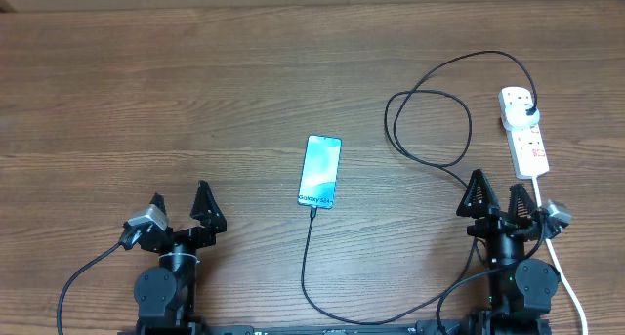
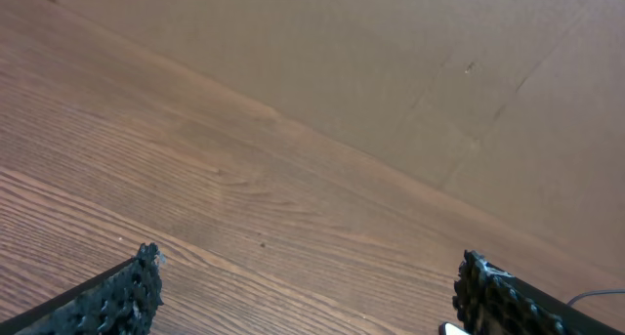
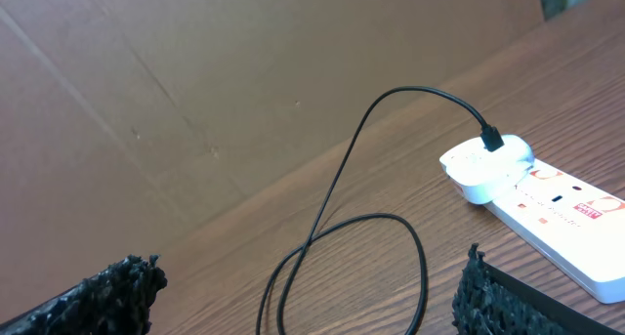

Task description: Plug charger to phone and switch on socket

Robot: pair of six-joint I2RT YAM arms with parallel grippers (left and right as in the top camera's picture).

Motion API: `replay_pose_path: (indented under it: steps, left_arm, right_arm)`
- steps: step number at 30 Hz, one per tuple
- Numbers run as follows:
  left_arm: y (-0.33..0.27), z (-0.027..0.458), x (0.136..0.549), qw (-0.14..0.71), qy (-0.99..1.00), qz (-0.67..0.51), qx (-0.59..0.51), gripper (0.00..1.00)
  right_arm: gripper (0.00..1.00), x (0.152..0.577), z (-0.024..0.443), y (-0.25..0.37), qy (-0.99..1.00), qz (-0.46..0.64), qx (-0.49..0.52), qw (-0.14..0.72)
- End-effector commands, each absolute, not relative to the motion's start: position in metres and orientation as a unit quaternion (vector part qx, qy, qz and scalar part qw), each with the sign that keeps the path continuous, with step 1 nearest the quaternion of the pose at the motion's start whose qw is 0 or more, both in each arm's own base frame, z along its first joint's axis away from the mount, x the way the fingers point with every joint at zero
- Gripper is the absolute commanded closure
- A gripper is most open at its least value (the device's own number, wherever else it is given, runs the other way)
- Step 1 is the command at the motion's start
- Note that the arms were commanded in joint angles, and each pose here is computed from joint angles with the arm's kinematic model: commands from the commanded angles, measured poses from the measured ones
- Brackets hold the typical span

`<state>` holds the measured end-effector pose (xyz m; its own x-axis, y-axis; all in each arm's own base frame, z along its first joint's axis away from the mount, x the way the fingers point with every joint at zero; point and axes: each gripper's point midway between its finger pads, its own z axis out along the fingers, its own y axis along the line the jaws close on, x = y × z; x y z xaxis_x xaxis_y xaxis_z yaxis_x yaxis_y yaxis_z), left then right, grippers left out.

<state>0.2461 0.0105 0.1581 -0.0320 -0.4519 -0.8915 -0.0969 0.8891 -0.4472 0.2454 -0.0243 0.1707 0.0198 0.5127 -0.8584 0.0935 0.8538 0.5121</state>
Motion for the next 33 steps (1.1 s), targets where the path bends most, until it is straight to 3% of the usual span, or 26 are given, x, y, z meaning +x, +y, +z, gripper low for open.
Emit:
replay_pose_path:
  steps: [1,10,18,33]
  left_arm:
    - [0.0129,0.1577,0.2458,0.670,0.704,-0.128,-0.197,0.00]
    - [0.0128,0.1577,0.2458,0.670,0.704,-0.128,-0.197,0.00]
    - [0.0128,0.1577,0.2458,0.670,0.704,-0.128,-0.197,0.00]
    - [0.0129,0.1577,0.2458,0.670,0.704,-0.128,-0.197,0.00]
  right_arm:
    - [0.00,0.2455,0.1680,-0.0260,0.682,0.151,0.226,0.679]
    - [0.00,0.2455,0.1678,-0.0261,0.689,0.127,0.202,0.684]
    - [0.00,0.2458,0.1673,-0.0238,0.715,0.008,0.073,0.695]
    - [0.00,0.2454,0.1696,-0.0238,0.712,0.008,0.073,0.699]
